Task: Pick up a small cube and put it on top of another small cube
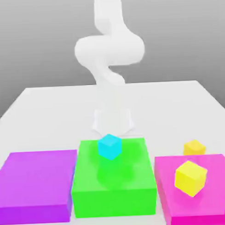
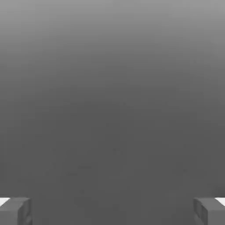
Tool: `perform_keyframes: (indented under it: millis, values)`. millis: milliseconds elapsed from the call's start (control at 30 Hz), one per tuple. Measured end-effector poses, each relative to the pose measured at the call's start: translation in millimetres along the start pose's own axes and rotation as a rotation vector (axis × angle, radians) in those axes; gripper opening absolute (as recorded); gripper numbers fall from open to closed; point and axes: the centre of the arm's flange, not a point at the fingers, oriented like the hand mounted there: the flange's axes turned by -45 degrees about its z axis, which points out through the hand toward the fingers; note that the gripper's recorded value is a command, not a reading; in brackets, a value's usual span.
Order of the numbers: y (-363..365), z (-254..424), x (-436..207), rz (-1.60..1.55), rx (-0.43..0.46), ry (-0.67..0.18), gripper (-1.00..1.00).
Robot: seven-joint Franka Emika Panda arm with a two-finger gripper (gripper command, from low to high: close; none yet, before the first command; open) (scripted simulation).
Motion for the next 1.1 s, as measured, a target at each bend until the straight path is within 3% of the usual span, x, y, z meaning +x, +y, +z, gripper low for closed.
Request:
perform_keyframes:
  millis: [233,400,433,633,933,967,1100]
  values:
    - [-121,152,-92,-0.119,0.080,-0.251,0.00]
    - [-192,221,-206,-0.219,0.118,-0.432,0.00]
    - [-192,221,-206,-0.219,0.118,-0.432,0.00]
    - [-247,250,-400,-0.399,0.148,-0.677,0.00]
    - [-244,297,-461,-0.395,0.143,-0.715,0.00]
    - [-243,301,-465,-0.397,0.142,-0.715,-1.00]
    - [-243,300,-464,-0.396,0.143,-0.714,-1.00]
